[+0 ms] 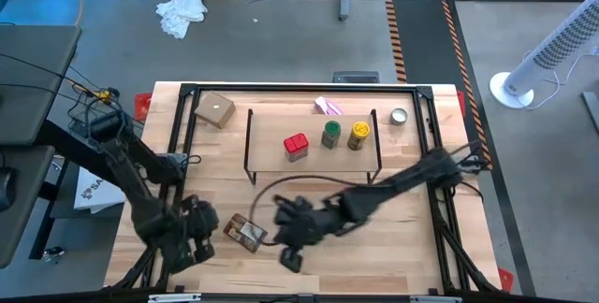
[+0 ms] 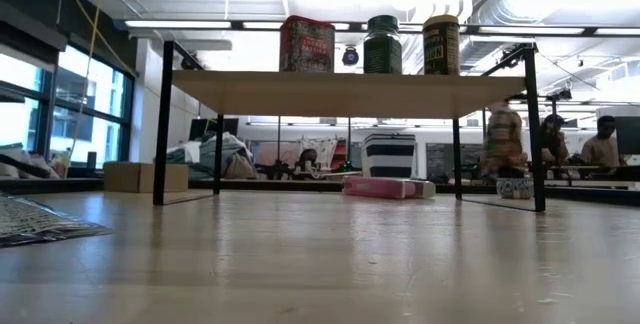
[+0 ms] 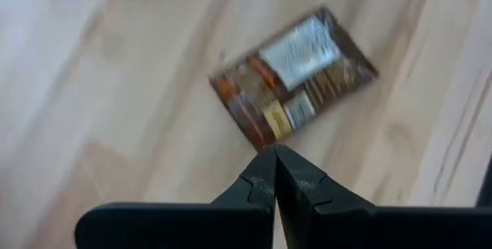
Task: Shelf spices
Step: Put the seasoning pack on the shelf
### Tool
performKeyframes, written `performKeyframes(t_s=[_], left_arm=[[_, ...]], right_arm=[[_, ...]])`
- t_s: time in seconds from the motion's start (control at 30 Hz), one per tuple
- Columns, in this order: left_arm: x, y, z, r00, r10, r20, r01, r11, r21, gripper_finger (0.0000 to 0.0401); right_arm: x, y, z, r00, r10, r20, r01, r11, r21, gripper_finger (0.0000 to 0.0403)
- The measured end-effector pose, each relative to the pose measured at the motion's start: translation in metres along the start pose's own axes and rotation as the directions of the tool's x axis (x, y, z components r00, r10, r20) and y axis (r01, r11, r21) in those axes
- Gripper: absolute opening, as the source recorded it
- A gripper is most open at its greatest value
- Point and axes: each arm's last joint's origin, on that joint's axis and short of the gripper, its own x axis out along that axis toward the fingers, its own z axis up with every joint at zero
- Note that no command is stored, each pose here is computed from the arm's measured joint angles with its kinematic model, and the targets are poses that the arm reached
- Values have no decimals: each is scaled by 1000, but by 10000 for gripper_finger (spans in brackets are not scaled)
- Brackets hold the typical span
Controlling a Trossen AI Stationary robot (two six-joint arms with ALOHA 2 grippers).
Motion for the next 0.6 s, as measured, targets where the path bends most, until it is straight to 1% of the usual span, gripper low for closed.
performKeyframes(t_s=[0.07,0.13,0.2,0.27,0.33,0.4,0.47,0.53,0.6], left_arm=[[1,-5,-13,1000,-1,-24,1,999,-33,0],[4,-11,-25,998,0,-62,-4,998,-60,0],[9,-17,-36,997,2,-77,-7,997,-72,0],[18,-24,-45,996,12,-84,-19,996,-83,0],[28,-30,-53,995,25,-95,-33,995,-90,0],[39,-35,-59,992,41,-116,-51,995,-91,0],[49,-38,-65,989,71,-133,-86,990,-108,0],[56,-38,-69,986,99,-135,-118,984,-136,0],[61,-39,-71,984,122,-133,-143,975,-168,0]], right_arm=[[29,-9,-1,996,63,-67,-63,998,8,19],[55,-19,-4,991,80,-107,-78,997,17,21],[77,-30,-5,988,94,-120,-91,995,31,21],[97,-40,-3,979,157,-133,-151,987,57,26],[119,-54,1,964,232,-131,-220,971,97,38],[139,-67,2,953,273,-129,-256,957,137,59],[154,-82,-1,957,251,-148,-221,956,192,80],[165,-96,-6,963,204,-178,-160,959,233,92],[172,-108,-12,974,102,-202,-49,966,254,88]])
